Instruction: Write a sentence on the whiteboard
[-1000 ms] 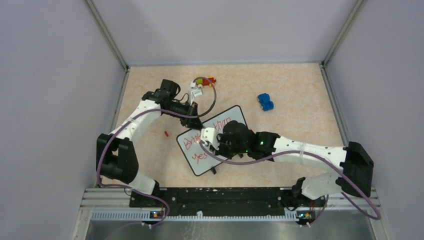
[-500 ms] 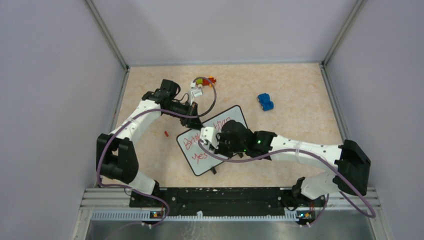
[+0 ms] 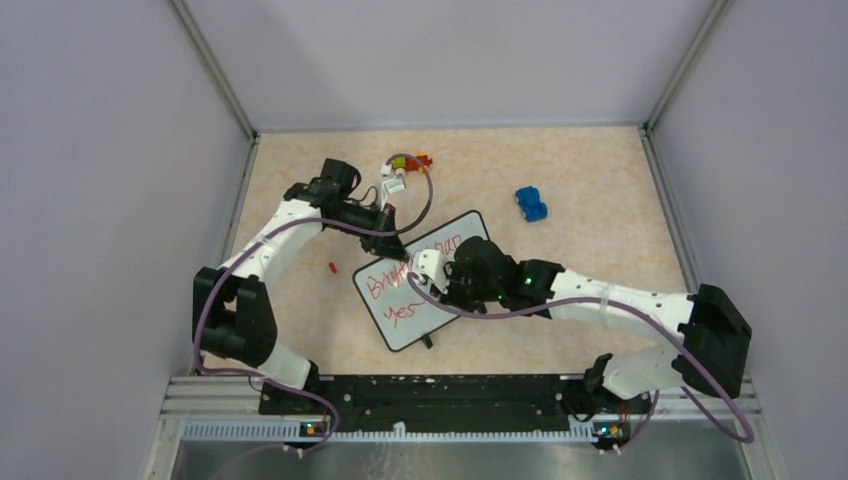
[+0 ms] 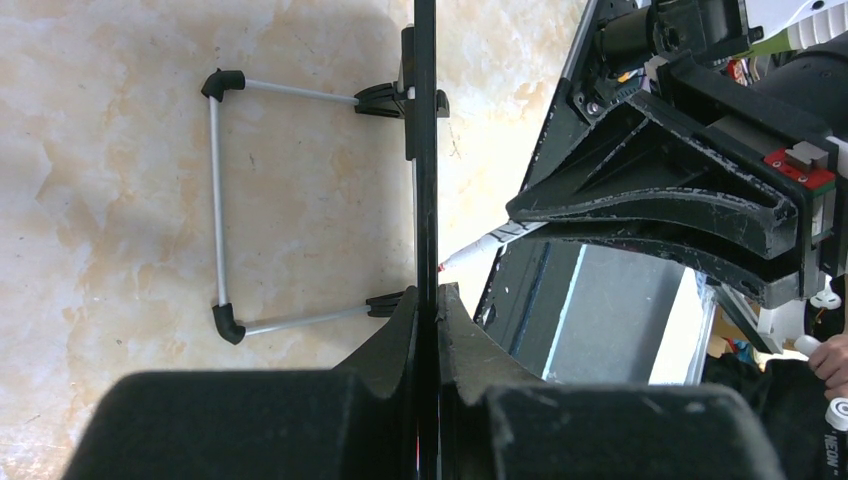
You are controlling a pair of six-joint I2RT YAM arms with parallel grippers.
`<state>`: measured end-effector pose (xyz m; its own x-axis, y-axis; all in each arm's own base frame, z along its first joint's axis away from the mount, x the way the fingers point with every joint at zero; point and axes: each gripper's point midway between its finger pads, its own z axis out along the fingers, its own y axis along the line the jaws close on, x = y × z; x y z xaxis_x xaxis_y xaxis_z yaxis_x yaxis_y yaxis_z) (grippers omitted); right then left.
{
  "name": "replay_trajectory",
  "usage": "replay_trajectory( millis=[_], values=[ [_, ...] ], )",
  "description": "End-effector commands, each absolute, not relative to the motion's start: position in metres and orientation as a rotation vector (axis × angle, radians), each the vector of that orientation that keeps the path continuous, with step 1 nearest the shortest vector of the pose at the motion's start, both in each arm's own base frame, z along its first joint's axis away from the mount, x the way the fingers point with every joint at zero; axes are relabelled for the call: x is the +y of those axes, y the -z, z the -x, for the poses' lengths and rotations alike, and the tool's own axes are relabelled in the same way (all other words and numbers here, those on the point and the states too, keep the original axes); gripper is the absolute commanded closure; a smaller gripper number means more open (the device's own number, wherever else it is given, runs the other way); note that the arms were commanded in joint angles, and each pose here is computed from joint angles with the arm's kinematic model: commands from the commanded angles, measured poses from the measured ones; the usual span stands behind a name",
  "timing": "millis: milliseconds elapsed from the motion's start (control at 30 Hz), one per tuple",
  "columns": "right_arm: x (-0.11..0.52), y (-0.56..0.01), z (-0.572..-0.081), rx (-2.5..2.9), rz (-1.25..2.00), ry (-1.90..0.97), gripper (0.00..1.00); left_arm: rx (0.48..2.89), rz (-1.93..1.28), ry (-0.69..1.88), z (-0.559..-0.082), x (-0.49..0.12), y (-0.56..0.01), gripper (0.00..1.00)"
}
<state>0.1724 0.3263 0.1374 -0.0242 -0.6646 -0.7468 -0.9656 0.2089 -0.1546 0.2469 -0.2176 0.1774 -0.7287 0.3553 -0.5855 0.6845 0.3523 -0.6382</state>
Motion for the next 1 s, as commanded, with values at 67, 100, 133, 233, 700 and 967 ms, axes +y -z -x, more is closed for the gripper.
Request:
replay_trajectory(
  millis=[67,100,133,233,700,967],
  values=[
    [0.323,-0.159,-0.185,1.727,1.468,-0.499,1.00,2.304,-0.929,1.339,-0.242,-0.219,-0.172,1.00],
    [0.325,-0.163,-0.184,1.714,1.469,-0.515,1.00,2.305,-0.929,1.340,-0.242,-0.219,-0.171,1.00],
    [0.327,-0.166,-0.182,1.702,1.469,-0.533,1.00,2.305,-0.929,1.340,-0.242,-0.219,-0.171,1.00],
    [0.335,-0.175,-0.180,1.676,1.467,-0.570,1.00,2.307,-0.928,1.340,-0.242,-0.219,-0.172,1.00],
    [0.352,-0.174,-0.185,1.657,1.461,-0.582,1.00,2.304,-0.935,1.341,-0.241,-0.219,-0.170,1.00],
    [0.345,-0.149,-0.178,1.712,1.501,-0.580,1.00,2.308,-0.934,1.341,-0.242,-0.219,-0.169,1.00]
  ],
)
